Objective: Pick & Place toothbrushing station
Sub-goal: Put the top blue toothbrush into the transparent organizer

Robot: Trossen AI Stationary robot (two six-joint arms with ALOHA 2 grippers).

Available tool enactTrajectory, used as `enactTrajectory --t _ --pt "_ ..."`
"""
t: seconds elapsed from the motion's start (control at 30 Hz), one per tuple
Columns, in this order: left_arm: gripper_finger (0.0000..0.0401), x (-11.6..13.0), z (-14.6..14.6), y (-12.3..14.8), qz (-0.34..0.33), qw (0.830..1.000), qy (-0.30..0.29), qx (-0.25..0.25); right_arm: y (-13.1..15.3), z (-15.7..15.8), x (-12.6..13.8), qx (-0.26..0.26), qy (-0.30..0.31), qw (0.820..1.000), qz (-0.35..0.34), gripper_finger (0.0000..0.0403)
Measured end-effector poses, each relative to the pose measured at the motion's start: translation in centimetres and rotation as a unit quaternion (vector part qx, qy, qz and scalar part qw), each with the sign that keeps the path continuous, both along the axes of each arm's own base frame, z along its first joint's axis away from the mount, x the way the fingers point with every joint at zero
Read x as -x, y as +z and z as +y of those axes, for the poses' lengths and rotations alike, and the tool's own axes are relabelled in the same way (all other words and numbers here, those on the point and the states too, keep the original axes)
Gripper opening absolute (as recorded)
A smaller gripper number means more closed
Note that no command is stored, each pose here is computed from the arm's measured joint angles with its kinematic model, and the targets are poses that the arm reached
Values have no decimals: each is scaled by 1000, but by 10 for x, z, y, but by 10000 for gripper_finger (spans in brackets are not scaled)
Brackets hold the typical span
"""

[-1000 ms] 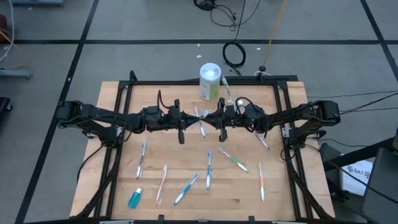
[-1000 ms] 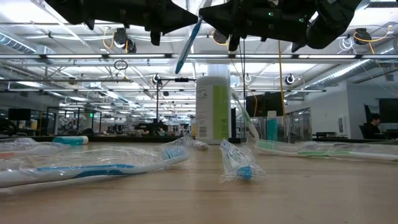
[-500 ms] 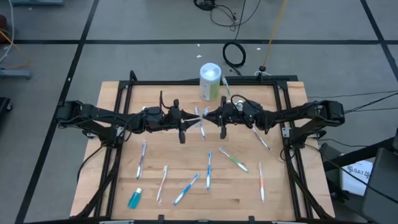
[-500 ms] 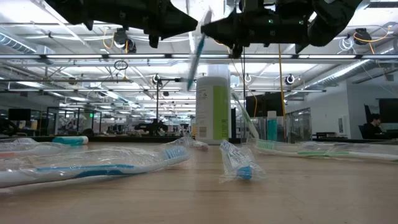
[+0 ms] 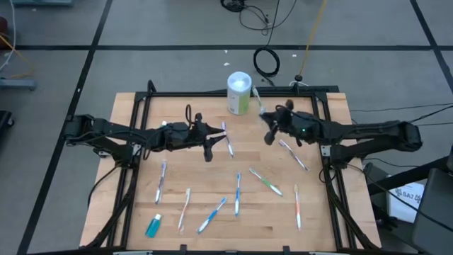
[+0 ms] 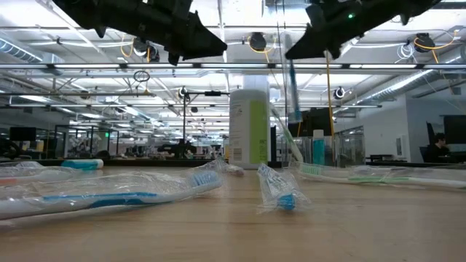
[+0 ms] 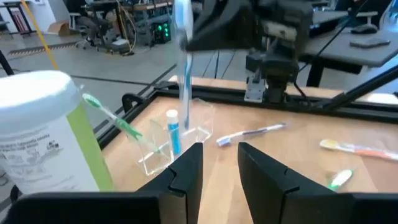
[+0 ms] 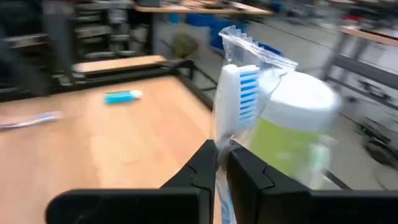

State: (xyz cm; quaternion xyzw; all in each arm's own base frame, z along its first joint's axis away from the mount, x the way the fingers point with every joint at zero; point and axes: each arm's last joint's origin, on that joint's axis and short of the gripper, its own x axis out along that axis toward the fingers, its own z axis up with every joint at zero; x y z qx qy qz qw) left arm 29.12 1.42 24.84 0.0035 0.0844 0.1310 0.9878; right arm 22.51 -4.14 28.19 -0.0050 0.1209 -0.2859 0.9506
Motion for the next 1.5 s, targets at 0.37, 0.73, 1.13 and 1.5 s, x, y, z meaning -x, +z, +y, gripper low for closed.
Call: enactTrajectory --t 0.37,0.73,1.13,1.5 --pt "108 2 0 -9 38 999 7 30 7 10 37 -18 -169 986 -5 16" --pt "108 4 0 -14 66 997 10 40 -3 -2 51 -44 -278 960 -1 17" --pt "108 3 0 -14 64 997 9 36 -28 -24 59 -136 -282 950 5 18" --pt "108 2 0 -11 48 998 8 32 -54 -40 69 -207 -277 938 28 40"
